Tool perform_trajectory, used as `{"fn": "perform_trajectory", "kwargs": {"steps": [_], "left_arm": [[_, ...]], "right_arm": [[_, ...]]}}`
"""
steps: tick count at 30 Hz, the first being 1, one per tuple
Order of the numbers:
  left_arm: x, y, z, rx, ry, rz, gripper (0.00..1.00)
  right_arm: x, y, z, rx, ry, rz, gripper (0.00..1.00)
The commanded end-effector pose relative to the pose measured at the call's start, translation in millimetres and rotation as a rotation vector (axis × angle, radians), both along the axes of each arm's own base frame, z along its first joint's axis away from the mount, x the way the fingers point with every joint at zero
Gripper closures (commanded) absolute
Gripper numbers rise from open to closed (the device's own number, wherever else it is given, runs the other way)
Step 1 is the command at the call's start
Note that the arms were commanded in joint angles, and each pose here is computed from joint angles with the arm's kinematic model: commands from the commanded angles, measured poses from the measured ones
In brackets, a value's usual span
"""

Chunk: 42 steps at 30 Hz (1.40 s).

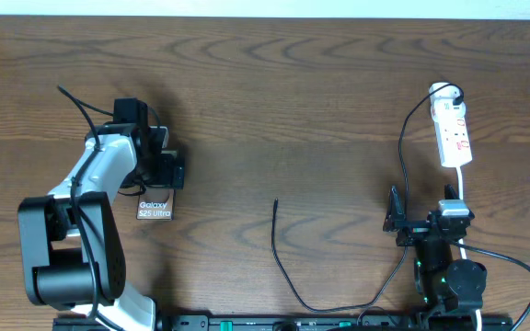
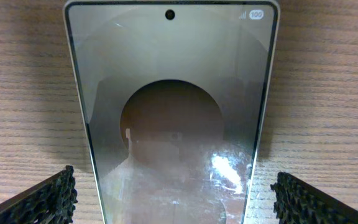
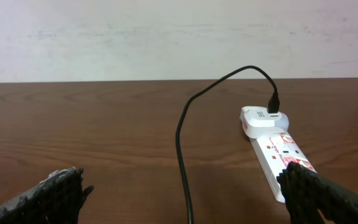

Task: Plug charger to phone and switch on socket
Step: 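Move the left gripper forward around the silver phone, then close the left gripper on the silver phone's sides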

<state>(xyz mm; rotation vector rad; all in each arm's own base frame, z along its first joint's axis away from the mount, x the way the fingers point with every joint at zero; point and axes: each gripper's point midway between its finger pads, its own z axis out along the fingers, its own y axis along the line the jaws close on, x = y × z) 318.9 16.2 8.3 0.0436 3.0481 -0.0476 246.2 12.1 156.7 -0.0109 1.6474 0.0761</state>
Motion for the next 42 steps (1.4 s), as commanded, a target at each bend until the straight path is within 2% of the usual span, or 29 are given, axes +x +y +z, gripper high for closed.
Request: {"fn": "perform_trajectory", "kwargs": {"steps": [1, 24, 42], "left_arm": [[-7, 2, -9, 0.016, 0.03, -0.016, 0.02], [-29, 1, -22, 0.012, 0.085, -0.016, 0.02], [-26, 4, -22, 0.031, 0.075, -0.016, 0.02]], "right_arm": [[0, -1, -1, 0.006, 0.004, -0.002, 0.01], [0, -1, -1, 0.006, 0.004, -0.002, 0.01], [0, -1, -1, 0.006, 0.004, -0.002, 0.01]]}}
